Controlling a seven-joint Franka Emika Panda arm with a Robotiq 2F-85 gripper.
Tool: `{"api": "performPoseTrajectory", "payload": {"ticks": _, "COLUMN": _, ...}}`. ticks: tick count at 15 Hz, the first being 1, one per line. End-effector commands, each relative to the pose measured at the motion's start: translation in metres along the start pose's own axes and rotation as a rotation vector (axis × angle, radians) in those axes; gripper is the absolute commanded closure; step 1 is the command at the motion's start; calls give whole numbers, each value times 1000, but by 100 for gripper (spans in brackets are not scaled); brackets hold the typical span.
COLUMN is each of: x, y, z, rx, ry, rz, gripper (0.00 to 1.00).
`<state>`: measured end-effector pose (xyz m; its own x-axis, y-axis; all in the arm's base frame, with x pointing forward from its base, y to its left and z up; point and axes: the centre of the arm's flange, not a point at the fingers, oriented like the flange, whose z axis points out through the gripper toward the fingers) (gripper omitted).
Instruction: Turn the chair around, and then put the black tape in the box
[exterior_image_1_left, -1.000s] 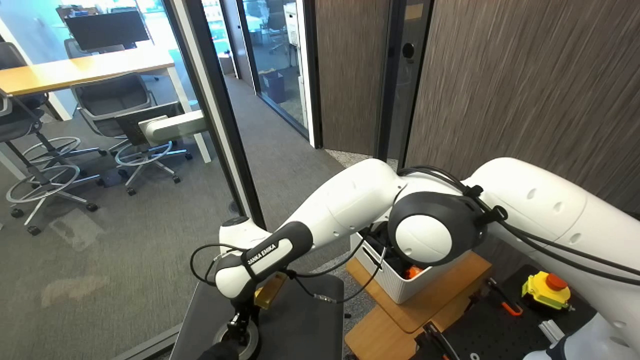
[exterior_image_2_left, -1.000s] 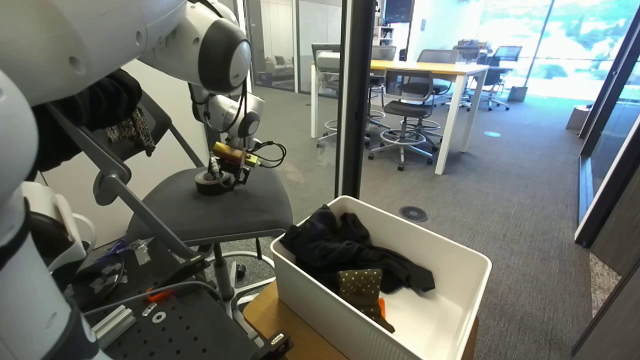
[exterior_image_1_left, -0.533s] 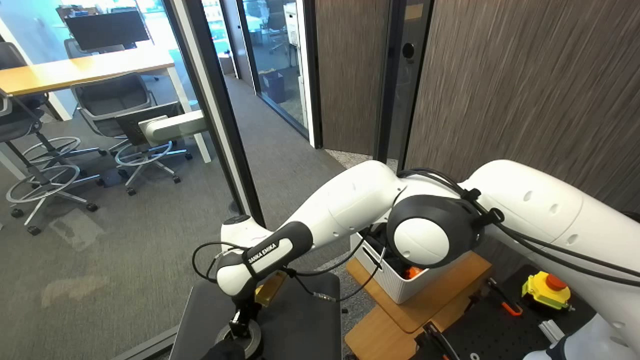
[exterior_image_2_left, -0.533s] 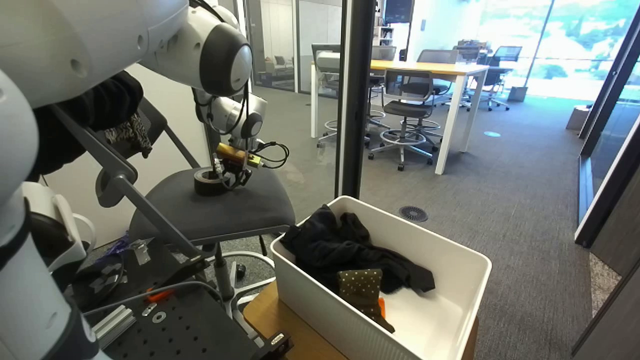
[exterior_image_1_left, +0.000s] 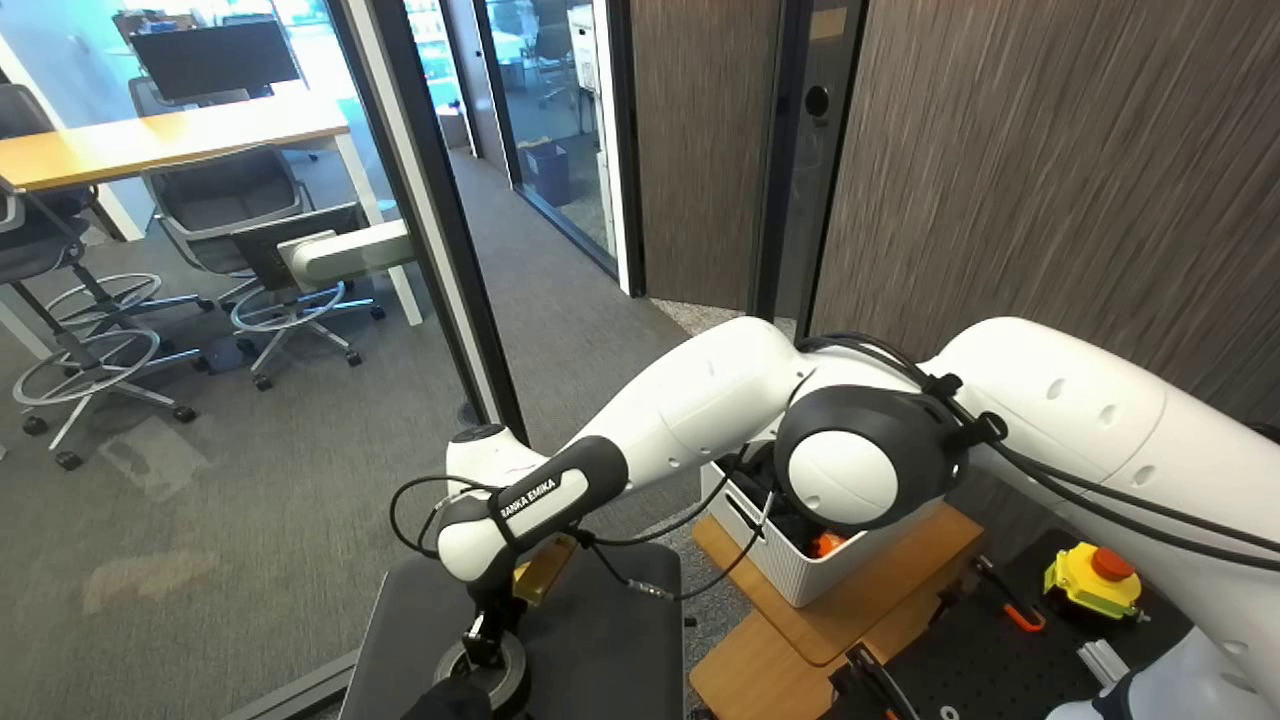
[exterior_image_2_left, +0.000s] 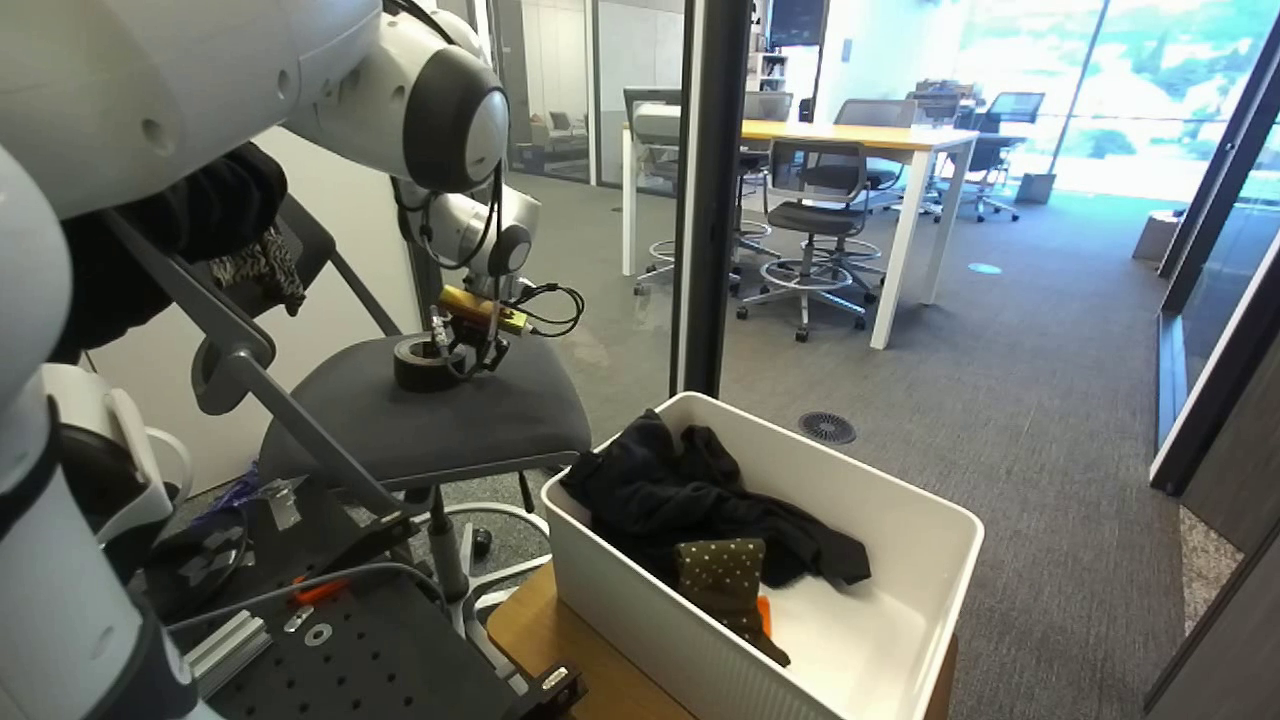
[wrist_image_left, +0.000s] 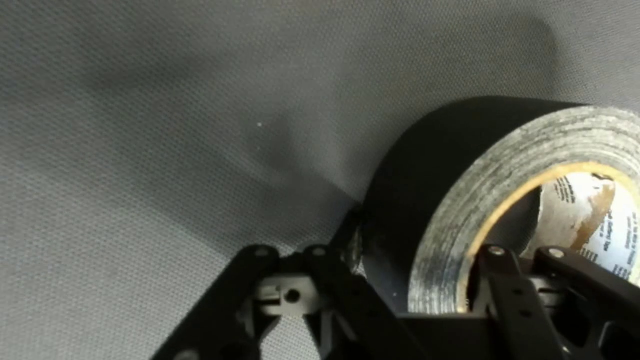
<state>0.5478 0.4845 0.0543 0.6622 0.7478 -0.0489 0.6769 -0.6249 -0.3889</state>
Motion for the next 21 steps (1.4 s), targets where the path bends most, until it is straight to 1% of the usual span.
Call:
{"api": "performPoseTrajectory", "payload": {"ticks": 1, "x": -18, "y": 34, "z": -61, "rx": -2, "ry": -2, "rz": 29, "gripper": 83}}
{"api": "performPoseTrajectory", "payload": {"ticks": 5, "x": -41, "y": 75, "z": -135, "rx": -13, "ry": 44, "rz": 83, "gripper": 83}}
{"api": "performPoseTrajectory", "payload": {"ticks": 8, "x": -62, "y": 104, "z": -199, "rx": -46, "ry": 94, "rz": 125, "gripper": 83}}
{"api": "performPoseTrajectory", "payload": {"ticks": 11, "x": -92, "y": 130, "z": -257, "rx": -83, "ry": 142, "rz": 178, "gripper": 83}}
{"api": "performPoseTrajectory", "payload": {"ticks": 13, "x": -117, "y": 147, "z": -292, "rx": -123, "ry": 164, "rz": 210, "gripper": 83}}
{"api": "performPoseTrajectory", "payload": {"ticks": 16, "x": -165, "y": 172, "z": -335, "rx": -160, "ry": 161, "rz": 244, "gripper": 83}}
{"api": "performPoseTrajectory", "payload": {"ticks": 19, "x": -219, "y": 191, "z": -365, "rx": -180, "ry": 130, "rz": 280, "gripper": 83}}
{"api": "performPoseTrajectory", "payload": {"ticks": 21, "x": -261, "y": 204, "z": -378, "rx": -198, "ry": 111, "rz": 346, "gripper": 83}}
